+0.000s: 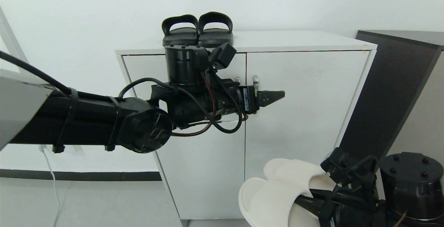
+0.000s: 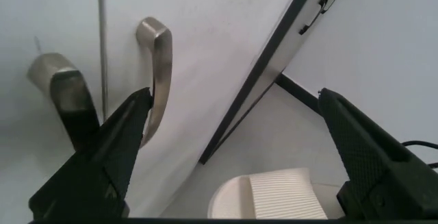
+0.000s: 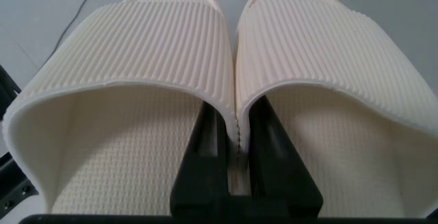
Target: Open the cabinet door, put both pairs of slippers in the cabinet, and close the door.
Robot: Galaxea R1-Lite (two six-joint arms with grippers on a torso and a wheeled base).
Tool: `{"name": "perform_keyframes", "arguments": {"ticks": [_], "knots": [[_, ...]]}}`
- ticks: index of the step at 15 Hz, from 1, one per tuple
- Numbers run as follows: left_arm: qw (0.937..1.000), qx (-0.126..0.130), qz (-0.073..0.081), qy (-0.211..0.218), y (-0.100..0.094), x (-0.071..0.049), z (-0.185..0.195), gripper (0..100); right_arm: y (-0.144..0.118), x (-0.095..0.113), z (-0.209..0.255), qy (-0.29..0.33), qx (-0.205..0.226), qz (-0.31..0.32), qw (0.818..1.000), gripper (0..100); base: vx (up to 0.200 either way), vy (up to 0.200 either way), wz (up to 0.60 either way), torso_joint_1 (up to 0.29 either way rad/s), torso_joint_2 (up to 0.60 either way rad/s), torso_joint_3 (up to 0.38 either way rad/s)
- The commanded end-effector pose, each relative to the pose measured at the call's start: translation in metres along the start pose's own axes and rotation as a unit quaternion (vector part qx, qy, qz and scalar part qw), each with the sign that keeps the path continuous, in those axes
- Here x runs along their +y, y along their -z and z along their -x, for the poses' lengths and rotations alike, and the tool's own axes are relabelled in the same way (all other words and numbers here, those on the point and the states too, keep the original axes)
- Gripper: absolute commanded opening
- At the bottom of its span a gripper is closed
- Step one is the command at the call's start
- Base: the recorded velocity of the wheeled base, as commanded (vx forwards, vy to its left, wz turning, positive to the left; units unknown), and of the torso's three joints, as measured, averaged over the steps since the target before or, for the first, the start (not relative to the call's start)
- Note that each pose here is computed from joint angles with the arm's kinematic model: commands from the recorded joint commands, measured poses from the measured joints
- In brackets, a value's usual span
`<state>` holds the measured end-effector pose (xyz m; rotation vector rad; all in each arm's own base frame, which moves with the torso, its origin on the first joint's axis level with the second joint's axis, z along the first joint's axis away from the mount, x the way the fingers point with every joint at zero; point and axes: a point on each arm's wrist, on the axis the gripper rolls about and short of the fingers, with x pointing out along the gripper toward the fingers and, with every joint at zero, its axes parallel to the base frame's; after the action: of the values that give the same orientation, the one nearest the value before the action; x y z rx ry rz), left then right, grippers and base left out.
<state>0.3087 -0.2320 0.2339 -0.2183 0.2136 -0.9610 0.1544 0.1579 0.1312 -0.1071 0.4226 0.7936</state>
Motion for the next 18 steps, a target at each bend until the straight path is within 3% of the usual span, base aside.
{"name": "perform_keyframes", "arguments": {"ticks": [1,2,3,7,18], "knots": [[0.9999,0.010,0.005,-0.003,0.002,0.003,-0.005,100,0.001,0.000,-0.002,0.000,0.004,0.000,1.000,0,0.000,0.000,0.00,0.000,0.00,0.000],[0.9999,0.013,0.006,-0.004,0.002,0.002,-0.005,100,0.001,0.000,-0.002,0.000,0.004,0.000,1.000,0,0.000,0.000,0.00,0.000,0.00,0.000],[0.9999,0.013,0.007,-0.004,0.003,0.002,-0.005,0,0.002,0.000,-0.002,0.000,0.005,0.000,1.000,0,0.000,0.000,0.00,0.000,0.00,0.000],[0.9997,0.016,0.017,-0.004,0.005,-0.001,0.001,0,0.005,0.000,0.000,-0.003,0.011,0.000,1.000,0,0.000,0.000,0.00,0.000,0.00,0.000],[0.9992,0.015,0.007,0.036,0.011,-0.049,0.065,0,0.021,0.003,0.017,-0.076,0.026,0.032,0.996,0,0.000,0.000,0.00,0.000,0.00,0.000]]}}
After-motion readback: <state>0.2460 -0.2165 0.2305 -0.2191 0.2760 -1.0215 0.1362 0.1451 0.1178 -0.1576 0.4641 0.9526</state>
